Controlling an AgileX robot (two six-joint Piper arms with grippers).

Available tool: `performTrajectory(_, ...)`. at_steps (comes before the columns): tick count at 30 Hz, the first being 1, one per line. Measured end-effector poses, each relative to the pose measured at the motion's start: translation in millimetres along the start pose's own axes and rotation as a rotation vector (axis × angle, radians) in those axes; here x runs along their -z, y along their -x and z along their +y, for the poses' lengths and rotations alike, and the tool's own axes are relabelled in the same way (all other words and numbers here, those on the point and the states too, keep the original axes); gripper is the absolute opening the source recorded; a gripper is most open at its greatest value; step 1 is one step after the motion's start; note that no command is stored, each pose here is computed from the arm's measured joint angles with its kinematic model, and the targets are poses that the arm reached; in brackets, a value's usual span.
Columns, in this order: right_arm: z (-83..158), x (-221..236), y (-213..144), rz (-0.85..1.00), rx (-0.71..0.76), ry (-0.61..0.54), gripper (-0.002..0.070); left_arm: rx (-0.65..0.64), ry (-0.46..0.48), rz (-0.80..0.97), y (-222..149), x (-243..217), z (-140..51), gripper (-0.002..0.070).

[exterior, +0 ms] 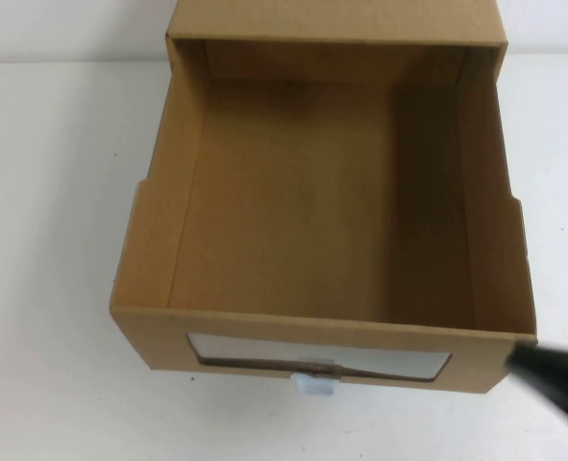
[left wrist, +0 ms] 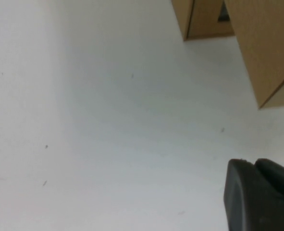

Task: Open the shoe box
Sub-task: 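Pull the top drawer of the cardboard box fully open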

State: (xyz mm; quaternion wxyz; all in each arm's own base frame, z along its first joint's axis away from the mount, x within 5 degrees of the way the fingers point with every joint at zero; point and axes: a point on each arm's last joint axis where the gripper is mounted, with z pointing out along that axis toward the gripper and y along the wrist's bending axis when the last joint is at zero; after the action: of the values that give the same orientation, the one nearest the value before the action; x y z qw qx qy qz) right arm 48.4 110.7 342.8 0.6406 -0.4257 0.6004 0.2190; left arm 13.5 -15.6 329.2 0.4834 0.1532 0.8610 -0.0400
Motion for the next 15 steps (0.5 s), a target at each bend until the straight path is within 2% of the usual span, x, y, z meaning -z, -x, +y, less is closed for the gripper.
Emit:
performTrajectory(5,-25,6,-14,-0.007,-0.03,-0.147,-0.0018,0.073,0.028,-0.186,-6,0,-5.5,0.0)
performTrajectory(11,-53,32,-33,-0.035,-0.047,-0.42,-0.0018,0.218,0.092,-0.504,-31,-40,1.6,-0.0001)
performTrajectory(15,-59,53,-46,-0.048,-0.033,-0.607,-0.0018,0.273,0.089,-0.515,-63,-74,3.1,-0.0001)
